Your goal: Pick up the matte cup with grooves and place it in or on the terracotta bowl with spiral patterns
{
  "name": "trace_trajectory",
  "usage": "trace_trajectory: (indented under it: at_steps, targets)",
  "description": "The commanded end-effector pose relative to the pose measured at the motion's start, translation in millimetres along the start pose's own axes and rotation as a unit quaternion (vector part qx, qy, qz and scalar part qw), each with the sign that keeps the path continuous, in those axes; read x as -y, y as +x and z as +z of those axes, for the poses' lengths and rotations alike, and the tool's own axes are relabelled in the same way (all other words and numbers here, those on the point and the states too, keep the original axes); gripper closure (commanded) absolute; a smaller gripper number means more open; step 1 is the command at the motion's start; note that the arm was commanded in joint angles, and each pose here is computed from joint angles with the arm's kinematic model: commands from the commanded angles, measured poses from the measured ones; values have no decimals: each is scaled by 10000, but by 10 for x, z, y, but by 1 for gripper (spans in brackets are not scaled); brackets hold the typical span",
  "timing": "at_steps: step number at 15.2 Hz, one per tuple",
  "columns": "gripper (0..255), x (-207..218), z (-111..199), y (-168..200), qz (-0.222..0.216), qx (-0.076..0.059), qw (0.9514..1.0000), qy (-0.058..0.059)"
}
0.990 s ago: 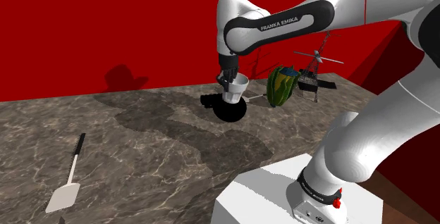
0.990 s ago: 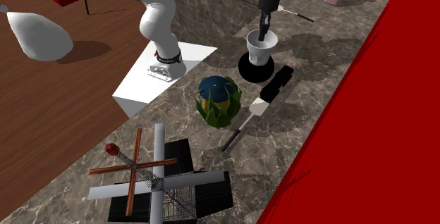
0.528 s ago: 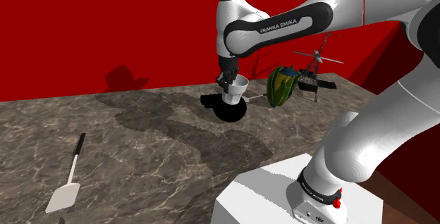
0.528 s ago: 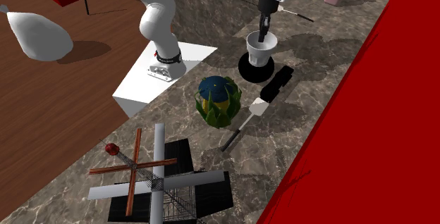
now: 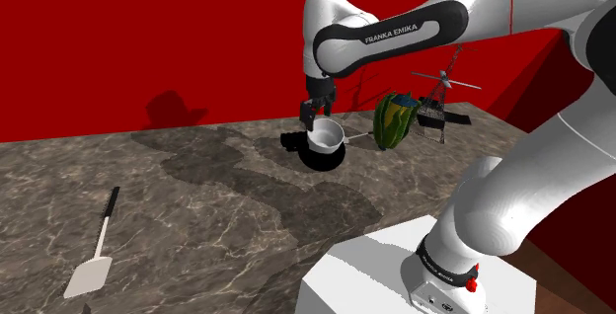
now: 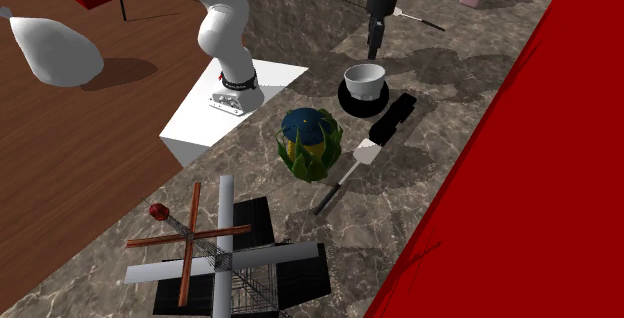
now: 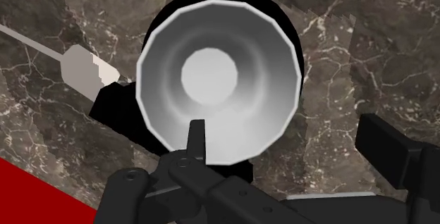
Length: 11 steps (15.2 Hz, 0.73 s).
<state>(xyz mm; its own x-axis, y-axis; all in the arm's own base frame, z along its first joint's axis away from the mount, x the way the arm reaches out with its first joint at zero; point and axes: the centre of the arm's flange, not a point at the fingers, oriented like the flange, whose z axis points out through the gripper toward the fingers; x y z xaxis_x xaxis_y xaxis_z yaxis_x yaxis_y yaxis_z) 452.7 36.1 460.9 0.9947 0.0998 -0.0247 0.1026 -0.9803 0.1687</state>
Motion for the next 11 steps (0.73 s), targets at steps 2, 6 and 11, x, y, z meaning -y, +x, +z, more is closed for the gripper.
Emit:
trace_trajectory:
  at_steps: [2,6,11]
  targets:
    - [0,-3,-330,4,0,3,10000,0]
    - [0,-3,-435,4,0,3,10000,0]
    - [0,-3,-434,4,0,2,10000,0]
